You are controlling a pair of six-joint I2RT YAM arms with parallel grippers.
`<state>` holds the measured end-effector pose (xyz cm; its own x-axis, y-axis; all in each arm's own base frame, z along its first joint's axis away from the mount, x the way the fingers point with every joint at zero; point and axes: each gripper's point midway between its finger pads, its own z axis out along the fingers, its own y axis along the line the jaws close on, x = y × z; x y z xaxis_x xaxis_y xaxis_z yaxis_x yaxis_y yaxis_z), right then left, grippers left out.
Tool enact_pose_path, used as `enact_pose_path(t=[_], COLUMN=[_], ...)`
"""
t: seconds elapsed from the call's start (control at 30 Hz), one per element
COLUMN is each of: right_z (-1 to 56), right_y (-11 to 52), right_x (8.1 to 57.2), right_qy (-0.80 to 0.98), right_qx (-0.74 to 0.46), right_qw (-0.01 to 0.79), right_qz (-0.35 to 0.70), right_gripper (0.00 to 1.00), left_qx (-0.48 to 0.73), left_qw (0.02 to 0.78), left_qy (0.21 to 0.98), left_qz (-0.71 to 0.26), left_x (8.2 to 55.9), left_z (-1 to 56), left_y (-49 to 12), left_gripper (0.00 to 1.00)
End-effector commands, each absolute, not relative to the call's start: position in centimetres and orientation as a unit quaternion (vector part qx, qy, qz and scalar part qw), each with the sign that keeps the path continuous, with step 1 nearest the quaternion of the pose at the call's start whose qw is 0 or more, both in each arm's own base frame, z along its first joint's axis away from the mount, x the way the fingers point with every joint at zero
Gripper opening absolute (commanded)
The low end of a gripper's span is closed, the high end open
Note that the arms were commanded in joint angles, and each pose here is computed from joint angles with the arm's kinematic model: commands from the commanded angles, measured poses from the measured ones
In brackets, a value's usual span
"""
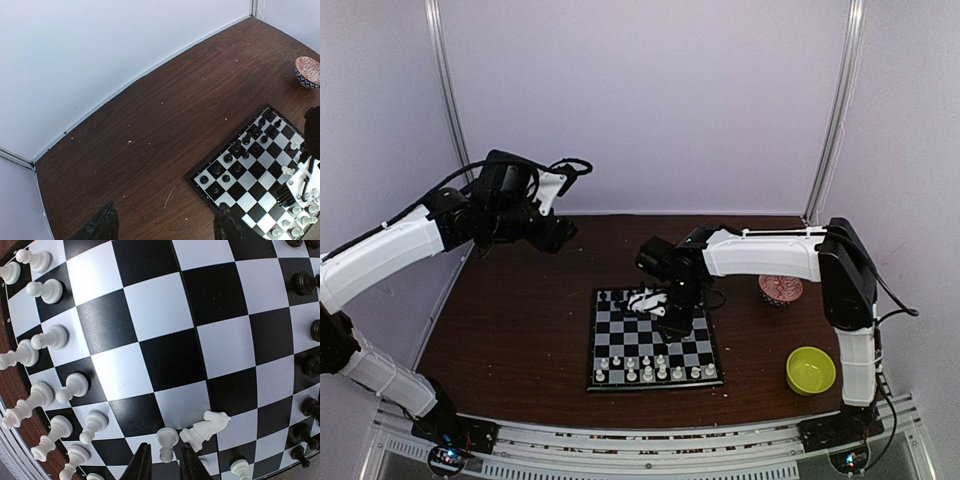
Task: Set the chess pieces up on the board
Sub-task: Pick up the pawn from the chessboard, then place the pawn at f2.
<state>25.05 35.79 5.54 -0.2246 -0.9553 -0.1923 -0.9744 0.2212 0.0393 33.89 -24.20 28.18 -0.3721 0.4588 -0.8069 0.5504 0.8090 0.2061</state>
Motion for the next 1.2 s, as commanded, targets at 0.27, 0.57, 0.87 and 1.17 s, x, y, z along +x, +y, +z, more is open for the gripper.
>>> enact_pose_path(t=[0.27,0.57,0.87,1.17], right_z=[4.3,5.0,6.9,6.0], right_y=[35.2,35.2,34.9,35.2], right_x=[24.3,24.0,21.9,20.4], right_qy=[0.778,0.774,0.755,0.743], right_qx=[-0.623,-0.627,-0.646,-0.66], right_qw=[0.041,0.045,0.057,0.039], right_qz=[0.069,0.072,0.099,0.102], right_gripper=[0.22,0.1,0.06,0.06], left_qx=[0.309,0.31,0.311,0.312], left_qw=[0.481,0.48,0.477,0.475], left_qy=[0.819,0.819,0.819,0.82], left_qz=[-0.057,-0.059,-0.064,-0.064], left_x=[34.2,34.1,34.1,34.1], left_z=[29.0,28.9,28.9,28.7], left_y=[-24.9,-25.0,-25.2,-25.2], left_gripper=[0.66,0.67,0.67,0.67])
